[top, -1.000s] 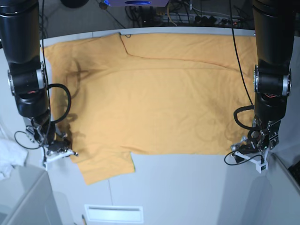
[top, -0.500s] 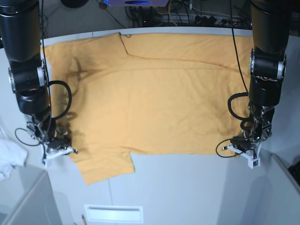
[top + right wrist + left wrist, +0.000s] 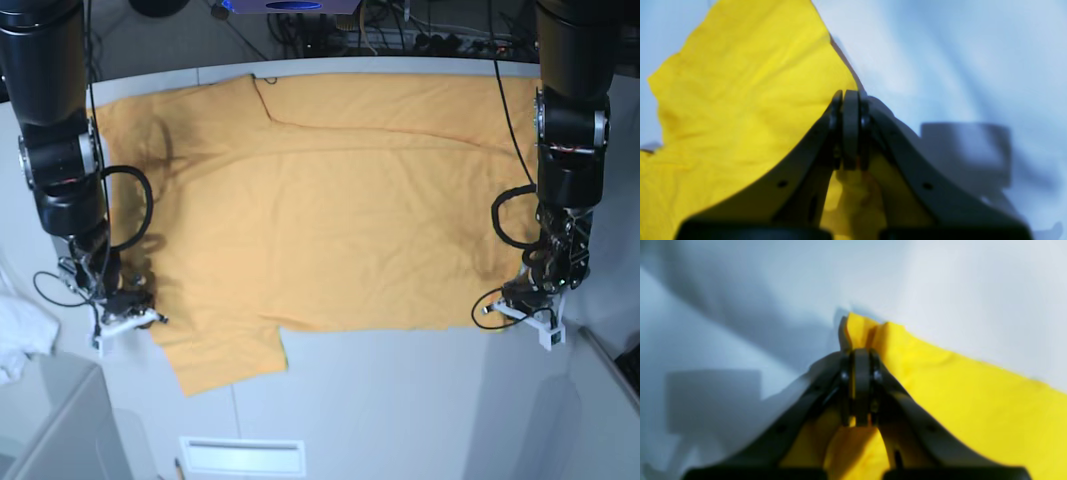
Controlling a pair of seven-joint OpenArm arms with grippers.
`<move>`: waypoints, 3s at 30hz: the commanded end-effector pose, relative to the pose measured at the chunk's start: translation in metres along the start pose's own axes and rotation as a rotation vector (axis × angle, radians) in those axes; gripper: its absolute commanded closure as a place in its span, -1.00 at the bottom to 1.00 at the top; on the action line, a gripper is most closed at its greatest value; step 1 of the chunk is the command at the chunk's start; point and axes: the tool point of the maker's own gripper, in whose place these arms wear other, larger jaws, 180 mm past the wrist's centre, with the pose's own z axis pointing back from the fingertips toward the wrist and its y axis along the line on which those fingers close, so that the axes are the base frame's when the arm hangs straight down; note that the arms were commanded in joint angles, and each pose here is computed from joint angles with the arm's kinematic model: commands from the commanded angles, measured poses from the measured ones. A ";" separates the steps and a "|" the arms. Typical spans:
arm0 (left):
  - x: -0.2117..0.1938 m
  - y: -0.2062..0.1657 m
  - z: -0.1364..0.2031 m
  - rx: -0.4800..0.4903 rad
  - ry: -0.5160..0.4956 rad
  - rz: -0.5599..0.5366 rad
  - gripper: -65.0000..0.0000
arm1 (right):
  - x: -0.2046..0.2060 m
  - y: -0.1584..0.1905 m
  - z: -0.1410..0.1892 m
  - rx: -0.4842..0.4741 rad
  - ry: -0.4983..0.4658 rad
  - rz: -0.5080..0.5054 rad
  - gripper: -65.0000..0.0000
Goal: Fold the T-shirt properly
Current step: 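Lift the hem with both grippers and fold it over toward the collar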
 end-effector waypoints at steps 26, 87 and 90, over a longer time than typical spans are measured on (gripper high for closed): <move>0.066 -0.009 0.137 -0.130 -0.220 -0.004 1.00 | 0.041 0.019 0.033 0.141 -0.104 0.009 1.00; -0.014 0.031 0.239 -0.089 -0.171 0.012 1.00 | 0.020 -0.013 0.168 0.178 -0.131 -0.090 1.00; -0.019 0.033 0.239 -0.085 -0.157 0.010 1.00 | 0.015 -0.018 0.177 0.171 -0.135 -0.115 1.00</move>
